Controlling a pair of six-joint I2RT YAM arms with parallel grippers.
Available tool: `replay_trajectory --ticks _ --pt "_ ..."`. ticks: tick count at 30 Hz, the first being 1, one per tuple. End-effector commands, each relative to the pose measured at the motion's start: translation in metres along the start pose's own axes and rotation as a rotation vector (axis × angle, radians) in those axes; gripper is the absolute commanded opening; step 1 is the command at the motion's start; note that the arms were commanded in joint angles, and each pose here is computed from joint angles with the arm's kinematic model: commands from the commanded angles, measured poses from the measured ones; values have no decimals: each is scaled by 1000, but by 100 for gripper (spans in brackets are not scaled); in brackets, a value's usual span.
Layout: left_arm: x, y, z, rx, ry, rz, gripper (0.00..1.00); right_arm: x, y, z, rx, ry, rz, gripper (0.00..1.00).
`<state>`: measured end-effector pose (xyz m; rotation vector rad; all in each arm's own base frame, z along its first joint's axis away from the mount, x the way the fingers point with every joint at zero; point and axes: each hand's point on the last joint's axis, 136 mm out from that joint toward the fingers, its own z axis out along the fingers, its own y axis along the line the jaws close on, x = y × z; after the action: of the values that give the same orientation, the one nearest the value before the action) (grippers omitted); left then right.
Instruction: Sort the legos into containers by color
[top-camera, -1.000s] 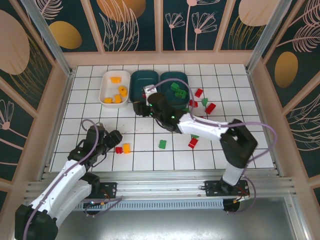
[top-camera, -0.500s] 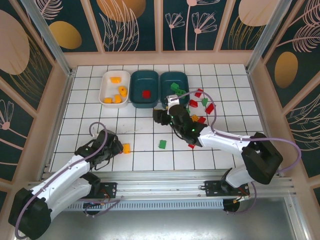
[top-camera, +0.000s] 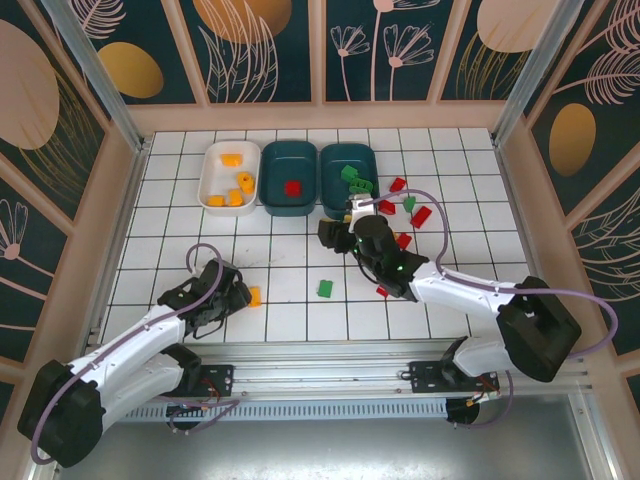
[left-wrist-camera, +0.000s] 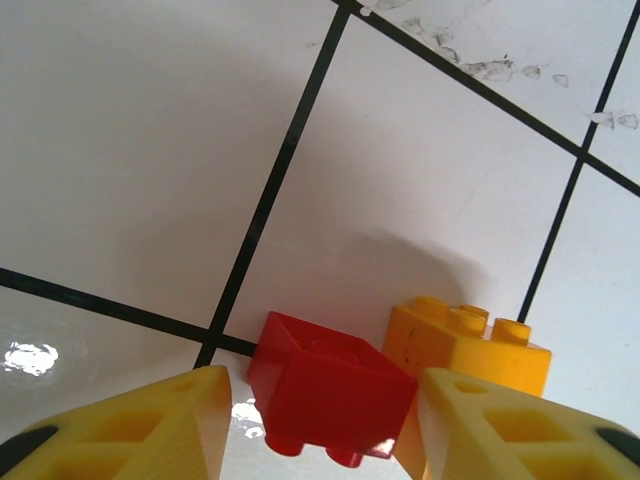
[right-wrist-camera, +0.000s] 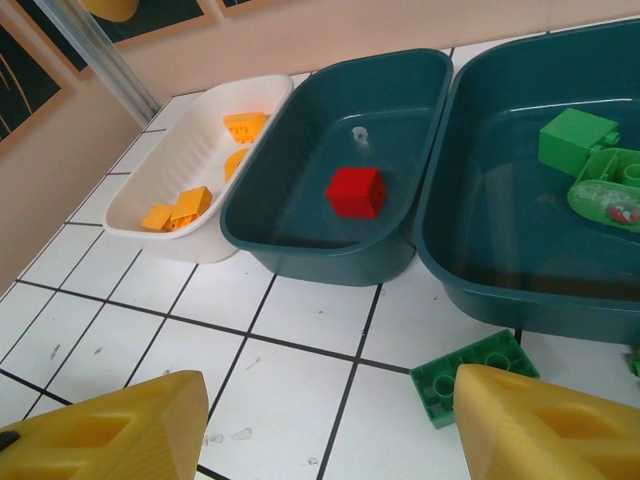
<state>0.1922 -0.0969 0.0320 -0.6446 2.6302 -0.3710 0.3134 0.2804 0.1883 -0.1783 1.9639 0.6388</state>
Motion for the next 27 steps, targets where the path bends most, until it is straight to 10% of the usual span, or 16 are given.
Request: replay_trajectory --ticks 1,11,18,27 --pt "6 10 6 -36 12 16 50 -13 -2 -5 -5 -59 41 67" --pt "5 7 16 -37 15 55 46 -12 -3 -9 -10 -56 44 67" --pt "-9 3 17 -74 -29 101 20 -10 -10 -20 12 -56 42 67" --pt "-90 -75 -52 7 -244 185 14 -18 -25 -43 50 -87 46 67"
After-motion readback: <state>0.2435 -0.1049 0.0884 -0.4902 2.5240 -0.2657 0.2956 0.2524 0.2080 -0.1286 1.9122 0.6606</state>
